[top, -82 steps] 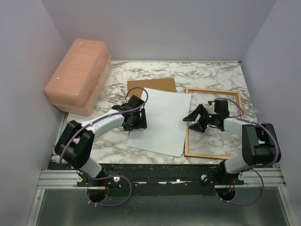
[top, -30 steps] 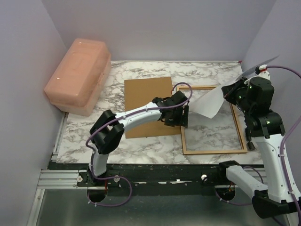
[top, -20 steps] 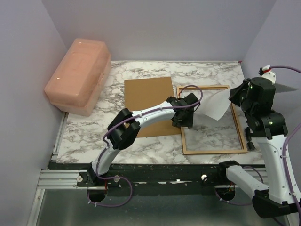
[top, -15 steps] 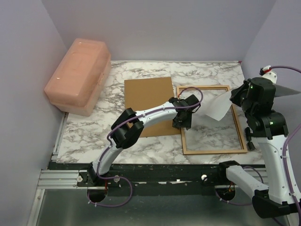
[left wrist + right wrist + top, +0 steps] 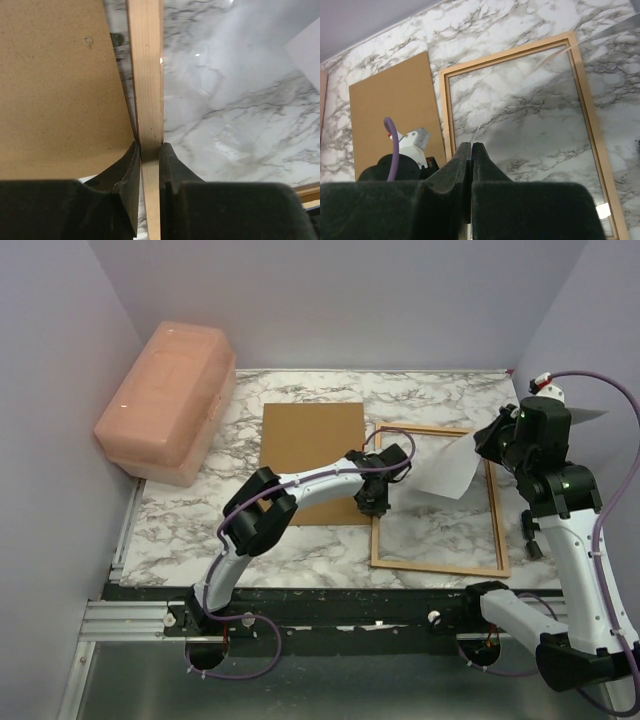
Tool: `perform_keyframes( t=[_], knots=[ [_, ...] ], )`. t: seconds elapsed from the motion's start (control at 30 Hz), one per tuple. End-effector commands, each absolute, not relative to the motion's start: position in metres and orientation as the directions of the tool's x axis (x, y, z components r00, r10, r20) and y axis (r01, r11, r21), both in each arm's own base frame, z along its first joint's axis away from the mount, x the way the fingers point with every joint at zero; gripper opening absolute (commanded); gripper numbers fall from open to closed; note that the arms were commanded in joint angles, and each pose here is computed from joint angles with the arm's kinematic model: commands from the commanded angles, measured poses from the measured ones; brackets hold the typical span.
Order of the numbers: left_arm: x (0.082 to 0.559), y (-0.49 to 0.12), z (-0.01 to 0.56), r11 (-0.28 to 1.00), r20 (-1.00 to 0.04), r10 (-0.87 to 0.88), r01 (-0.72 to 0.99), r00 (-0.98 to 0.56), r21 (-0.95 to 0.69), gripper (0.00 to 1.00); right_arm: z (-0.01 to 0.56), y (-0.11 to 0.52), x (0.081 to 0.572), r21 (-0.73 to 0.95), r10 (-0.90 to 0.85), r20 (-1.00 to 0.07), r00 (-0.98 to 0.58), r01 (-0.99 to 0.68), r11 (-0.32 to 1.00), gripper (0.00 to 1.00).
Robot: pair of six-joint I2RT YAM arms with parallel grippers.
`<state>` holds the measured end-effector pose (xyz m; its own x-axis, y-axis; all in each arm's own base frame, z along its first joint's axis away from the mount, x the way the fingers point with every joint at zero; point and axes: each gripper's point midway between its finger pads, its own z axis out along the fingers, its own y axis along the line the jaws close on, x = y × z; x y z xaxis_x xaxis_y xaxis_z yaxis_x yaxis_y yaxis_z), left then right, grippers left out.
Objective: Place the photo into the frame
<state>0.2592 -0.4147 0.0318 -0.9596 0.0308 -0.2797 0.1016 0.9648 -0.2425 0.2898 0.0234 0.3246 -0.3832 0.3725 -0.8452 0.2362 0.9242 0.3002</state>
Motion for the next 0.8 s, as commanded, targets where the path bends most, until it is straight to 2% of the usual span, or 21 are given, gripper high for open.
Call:
perform_keyframes(
  t=[0.0, 0.27, 0.53, 0.6, 0.63, 0.7, 0.77],
  knots=[
    [0.256, -0.357, -0.002, 0.989, -0.222, 0.027, 0.058, -0.975, -0.135, 0.10, 0.317, 0.046, 0.294, 0.327, 0.347, -0.828, -0.441, 0.123, 0.937, 0.00],
    [0.253, -0.319, -0.011, 0.993, -0.188, -0.014, 0.008, -0.982, -0.116, 0.08, 0.309, 0.087, 0.298, 0.407, 0.310, -0.795, -0.522, -0.078, 0.910, 0.00],
    [0.249, -0.303, -0.004, 0.982, -0.189, -0.074, -0.038, -0.979, -0.185, 0.09, 0.312, 0.114, 0.299, 0.467, 0.287, -0.775, -0.563, -0.204, 0.860, 0.00],
    [0.250, -0.309, 0.005, 0.973, -0.208, -0.071, -0.021, -0.976, -0.232, 0.18, 0.315, 0.124, 0.298, 0.489, 0.277, -0.771, -0.574, -0.254, 0.834, 0.00],
    [0.251, -0.309, 0.009, 0.968, -0.223, -0.067, -0.009, -0.972, -0.253, 0.26, 0.318, 0.127, 0.298, 0.499, 0.277, -0.769, -0.577, -0.270, 0.824, 0.00],
    [0.248, -0.317, 0.027, 0.944, -0.247, -0.058, 0.027, -0.967, -0.328, 0.49, 0.322, 0.135, 0.298, 0.511, 0.257, -0.764, -0.591, -0.312, 0.801, 0.00],
    [0.250, -0.319, 0.048, 0.916, -0.295, -0.066, 0.059, -0.953, -0.396, 0.65, 0.329, 0.143, 0.297, 0.522, 0.237, -0.764, -0.600, -0.360, 0.773, 0.00]
  ],
)
